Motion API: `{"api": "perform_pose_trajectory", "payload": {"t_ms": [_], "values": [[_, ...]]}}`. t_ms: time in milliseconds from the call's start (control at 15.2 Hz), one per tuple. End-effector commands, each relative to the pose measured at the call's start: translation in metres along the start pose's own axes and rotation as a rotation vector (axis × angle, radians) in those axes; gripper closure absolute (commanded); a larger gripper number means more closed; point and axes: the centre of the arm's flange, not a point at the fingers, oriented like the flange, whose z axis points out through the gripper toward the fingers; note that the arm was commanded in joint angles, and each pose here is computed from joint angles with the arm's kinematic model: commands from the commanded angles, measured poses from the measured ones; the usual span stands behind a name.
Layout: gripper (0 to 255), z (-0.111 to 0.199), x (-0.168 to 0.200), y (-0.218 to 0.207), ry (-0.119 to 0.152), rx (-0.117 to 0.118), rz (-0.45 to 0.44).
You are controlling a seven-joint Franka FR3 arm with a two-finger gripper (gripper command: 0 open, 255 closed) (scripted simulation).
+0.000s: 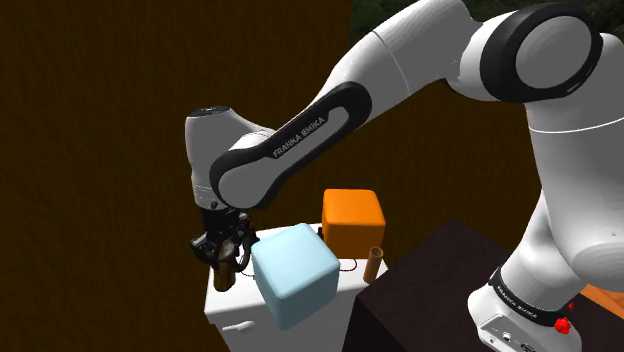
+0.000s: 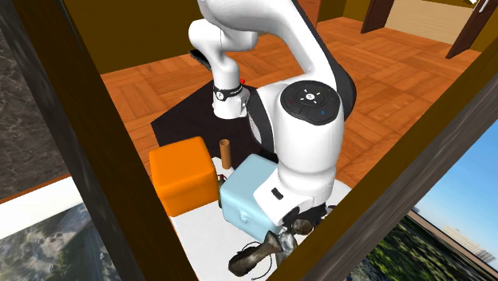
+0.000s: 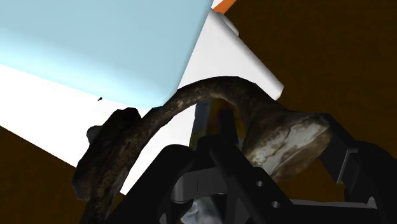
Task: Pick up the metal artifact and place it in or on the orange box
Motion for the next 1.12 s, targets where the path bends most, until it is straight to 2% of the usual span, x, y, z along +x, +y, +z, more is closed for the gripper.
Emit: {"api": "perform_pose_trajectory", "payload": {"t_ms": [0,1056], "values": [[255,-0.010,-0.001,-0.002,0.000,0.000,0.000],[255,-0.094,-0.004,-0.013,0.000,0.000,0.000]]}}
